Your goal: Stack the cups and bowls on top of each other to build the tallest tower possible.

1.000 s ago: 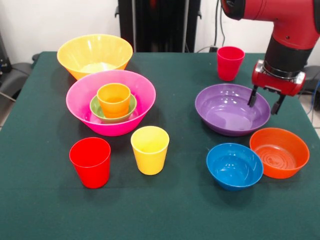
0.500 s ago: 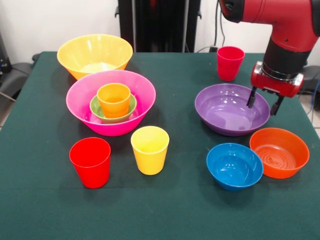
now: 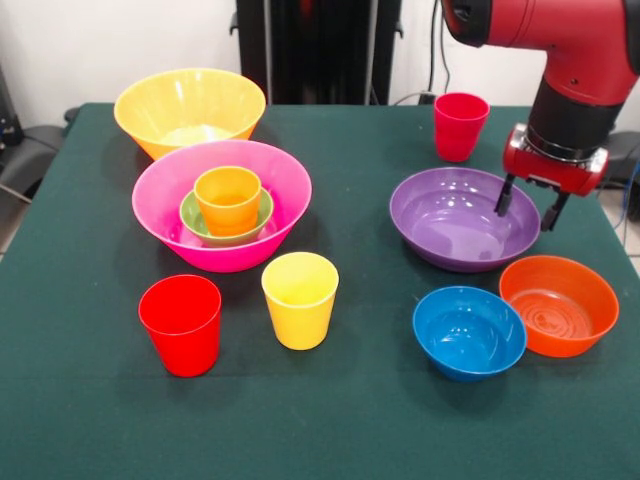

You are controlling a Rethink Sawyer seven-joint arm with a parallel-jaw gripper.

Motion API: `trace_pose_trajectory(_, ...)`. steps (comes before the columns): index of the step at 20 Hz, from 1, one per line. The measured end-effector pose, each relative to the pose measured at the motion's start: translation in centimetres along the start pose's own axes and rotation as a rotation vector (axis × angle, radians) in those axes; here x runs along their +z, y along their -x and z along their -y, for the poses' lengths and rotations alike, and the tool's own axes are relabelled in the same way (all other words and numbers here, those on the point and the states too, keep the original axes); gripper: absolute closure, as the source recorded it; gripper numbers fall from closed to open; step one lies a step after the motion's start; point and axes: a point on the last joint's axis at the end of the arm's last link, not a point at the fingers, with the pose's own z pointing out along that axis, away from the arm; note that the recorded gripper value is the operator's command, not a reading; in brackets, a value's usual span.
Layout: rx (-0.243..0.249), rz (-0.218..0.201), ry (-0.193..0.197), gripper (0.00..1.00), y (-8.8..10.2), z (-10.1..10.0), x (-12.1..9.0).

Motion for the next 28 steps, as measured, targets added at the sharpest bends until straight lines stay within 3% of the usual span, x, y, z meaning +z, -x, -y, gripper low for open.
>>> trace_pose_trajectory(18, 0.003, -0.024, -0.017, 0.0, -1.3, -0.7, 2.6)
trace_pose_trajectory(19, 0.004, -0.022, -0.02, 1.0, -1.2, -0.5, 2.6)
trace_pose_trajectory(28, 0.009, 0.022, -0.03, 1.0, 0.5, -0.1, 1.3)
